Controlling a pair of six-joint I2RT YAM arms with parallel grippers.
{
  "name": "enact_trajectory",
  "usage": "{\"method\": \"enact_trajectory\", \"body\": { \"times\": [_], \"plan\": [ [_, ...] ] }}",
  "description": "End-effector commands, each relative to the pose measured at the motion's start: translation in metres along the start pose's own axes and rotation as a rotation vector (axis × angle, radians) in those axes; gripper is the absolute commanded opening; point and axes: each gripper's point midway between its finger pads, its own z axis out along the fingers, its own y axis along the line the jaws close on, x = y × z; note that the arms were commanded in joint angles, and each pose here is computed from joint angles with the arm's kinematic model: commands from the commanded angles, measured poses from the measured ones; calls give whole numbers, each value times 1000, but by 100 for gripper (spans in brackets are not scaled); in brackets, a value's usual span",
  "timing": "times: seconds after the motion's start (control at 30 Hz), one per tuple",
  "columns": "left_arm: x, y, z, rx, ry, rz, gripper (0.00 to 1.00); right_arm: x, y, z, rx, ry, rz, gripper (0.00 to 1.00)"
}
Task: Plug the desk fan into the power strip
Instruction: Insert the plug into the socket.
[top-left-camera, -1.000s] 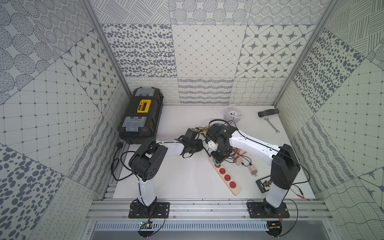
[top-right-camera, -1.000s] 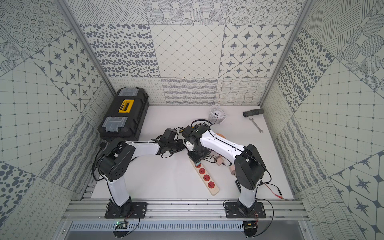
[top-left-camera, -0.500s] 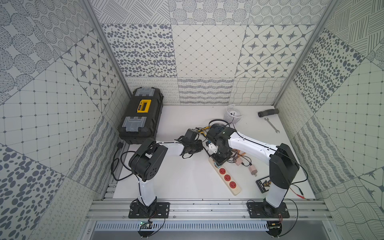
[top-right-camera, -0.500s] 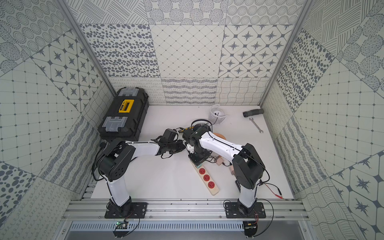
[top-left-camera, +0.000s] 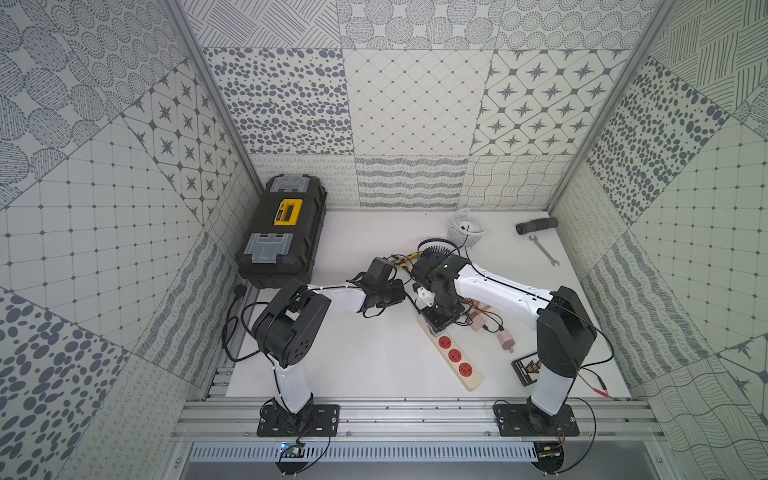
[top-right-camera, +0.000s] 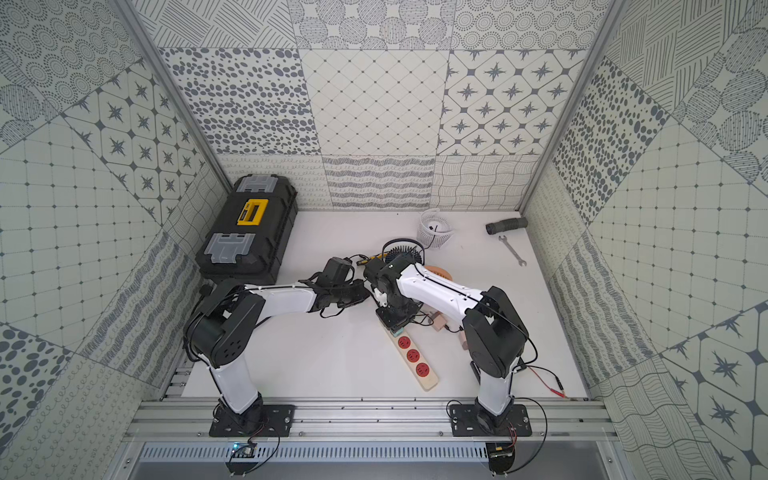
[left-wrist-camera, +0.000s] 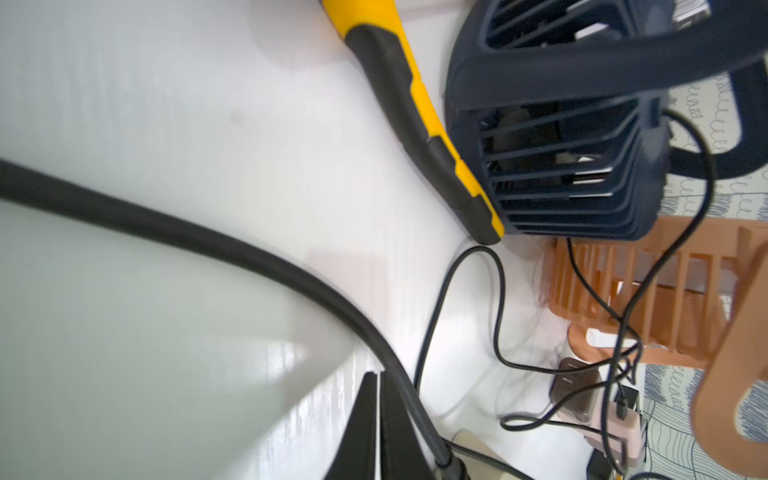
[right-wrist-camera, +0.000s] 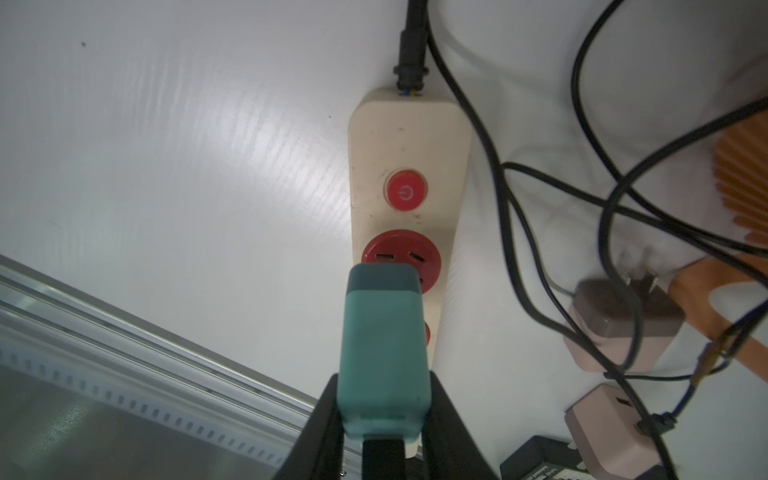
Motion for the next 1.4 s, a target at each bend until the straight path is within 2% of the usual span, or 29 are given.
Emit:
{"method": "enact_trajectory", "body": {
  "times": [0.0, 0.27, 0.43, 0.73, 1.0, 1.17, 1.37],
  "plan": [
    [-9, -4, -12, 25, -43, 52, 9, -13, -12, 53, 95, 23, 27, 0],
    [7, -2, -32, 68, -52, 65, 16, -38, -14, 60, 126, -23, -5, 0],
    [21, 1, -44, 91, -46, 53, 17, -48, -13, 70, 147, -39, -37, 0],
    [33, 1, -64, 138, -62, 35, 18, -35, -17, 94, 226, -24, -77, 0],
    [40, 3, -71, 153, -67, 31, 18, -50, -15, 101, 253, -68, -93, 0],
    [42, 4, -75, 154, -70, 32, 18, -31, -6, 109, 227, -39, -80, 0],
    [43, -9, -75, 212, -53, 53, 18, -7, -18, 109, 254, -24, -42, 0]
  ]
}}
